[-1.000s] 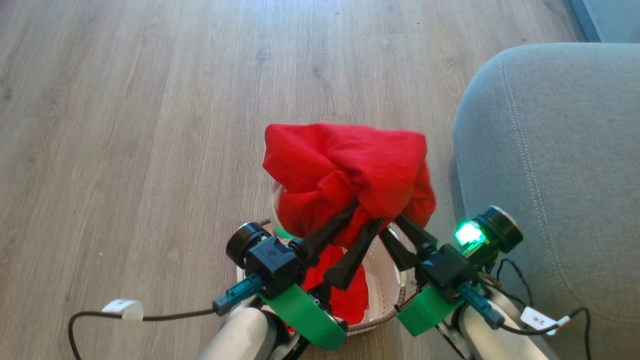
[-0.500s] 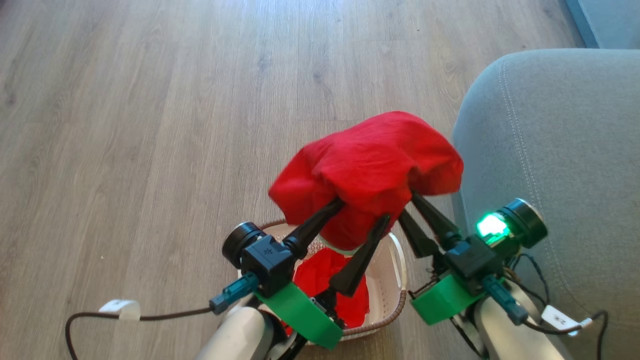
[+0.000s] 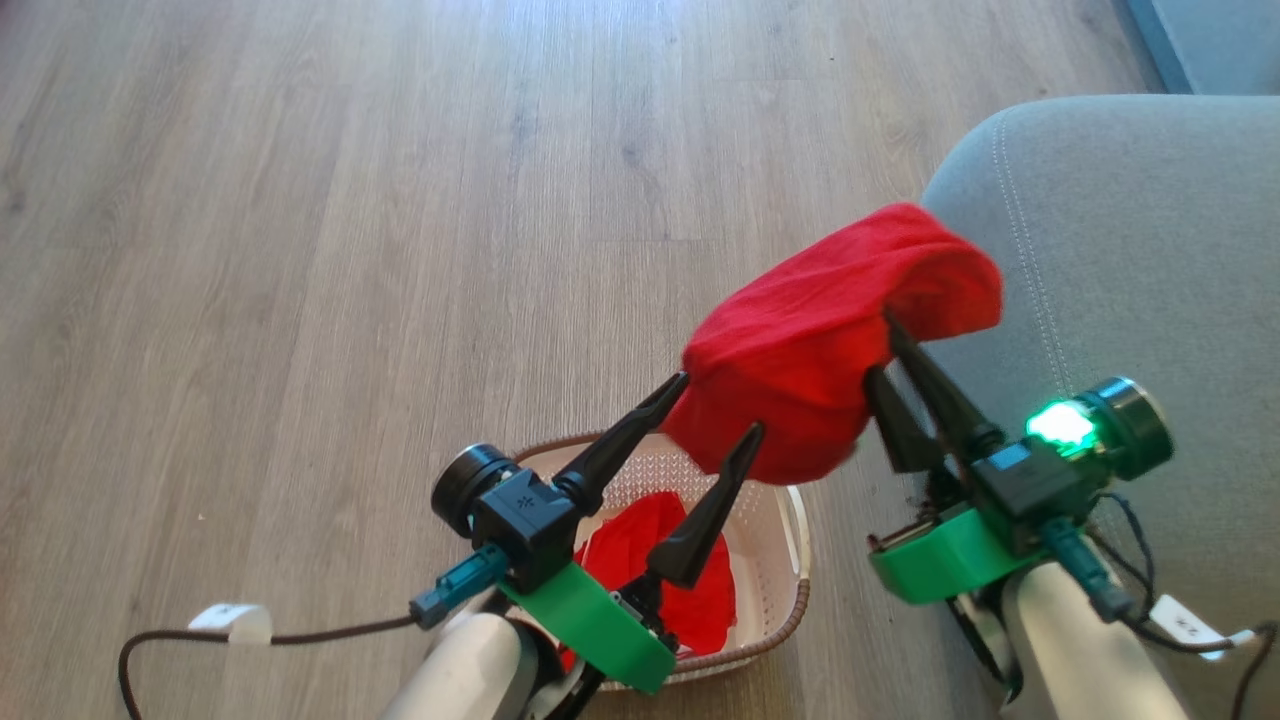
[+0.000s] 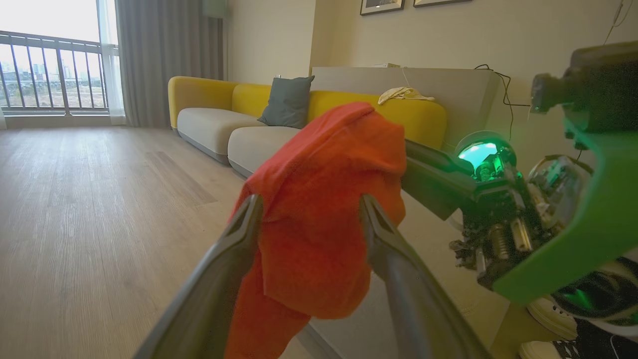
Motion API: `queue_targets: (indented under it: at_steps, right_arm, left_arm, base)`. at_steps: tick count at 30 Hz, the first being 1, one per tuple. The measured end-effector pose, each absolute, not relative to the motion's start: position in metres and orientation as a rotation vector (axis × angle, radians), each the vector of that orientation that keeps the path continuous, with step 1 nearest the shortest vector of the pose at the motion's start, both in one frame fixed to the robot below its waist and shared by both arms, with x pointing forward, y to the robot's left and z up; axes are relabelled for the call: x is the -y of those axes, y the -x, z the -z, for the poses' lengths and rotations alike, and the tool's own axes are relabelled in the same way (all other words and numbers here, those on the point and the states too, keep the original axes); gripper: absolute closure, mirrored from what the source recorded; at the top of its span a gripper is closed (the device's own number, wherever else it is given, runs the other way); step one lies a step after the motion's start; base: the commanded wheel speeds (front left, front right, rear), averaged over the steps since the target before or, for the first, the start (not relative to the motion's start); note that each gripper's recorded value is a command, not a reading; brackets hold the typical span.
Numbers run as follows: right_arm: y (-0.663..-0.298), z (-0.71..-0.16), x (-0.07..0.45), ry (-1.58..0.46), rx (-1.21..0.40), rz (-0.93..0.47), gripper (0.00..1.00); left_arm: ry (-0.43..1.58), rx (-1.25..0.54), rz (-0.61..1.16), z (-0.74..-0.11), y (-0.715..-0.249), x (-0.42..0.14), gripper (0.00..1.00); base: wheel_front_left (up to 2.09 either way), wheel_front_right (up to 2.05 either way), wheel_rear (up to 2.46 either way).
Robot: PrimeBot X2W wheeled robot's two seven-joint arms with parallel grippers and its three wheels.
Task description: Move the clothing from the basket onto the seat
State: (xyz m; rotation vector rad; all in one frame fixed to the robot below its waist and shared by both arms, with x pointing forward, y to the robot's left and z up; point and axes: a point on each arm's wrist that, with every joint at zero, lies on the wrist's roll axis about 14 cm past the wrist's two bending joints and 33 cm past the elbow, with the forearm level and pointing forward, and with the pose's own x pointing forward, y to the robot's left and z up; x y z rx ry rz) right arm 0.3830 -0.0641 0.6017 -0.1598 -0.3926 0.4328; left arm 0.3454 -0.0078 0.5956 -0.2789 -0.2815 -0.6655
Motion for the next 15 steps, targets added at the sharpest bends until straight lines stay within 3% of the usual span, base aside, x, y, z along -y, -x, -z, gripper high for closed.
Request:
queue_targets:
  at_steps: [15]
  right_arm:
    - [-0.397, -0.617, 0.127, 0.150, 0.421, -0.225, 1.00]
  left_arm:
    - [0.209, 0.242, 0.658, -0.576, -0.354, 0.008, 0.00]
  base:
    - [0.00, 0.00, 0.00]
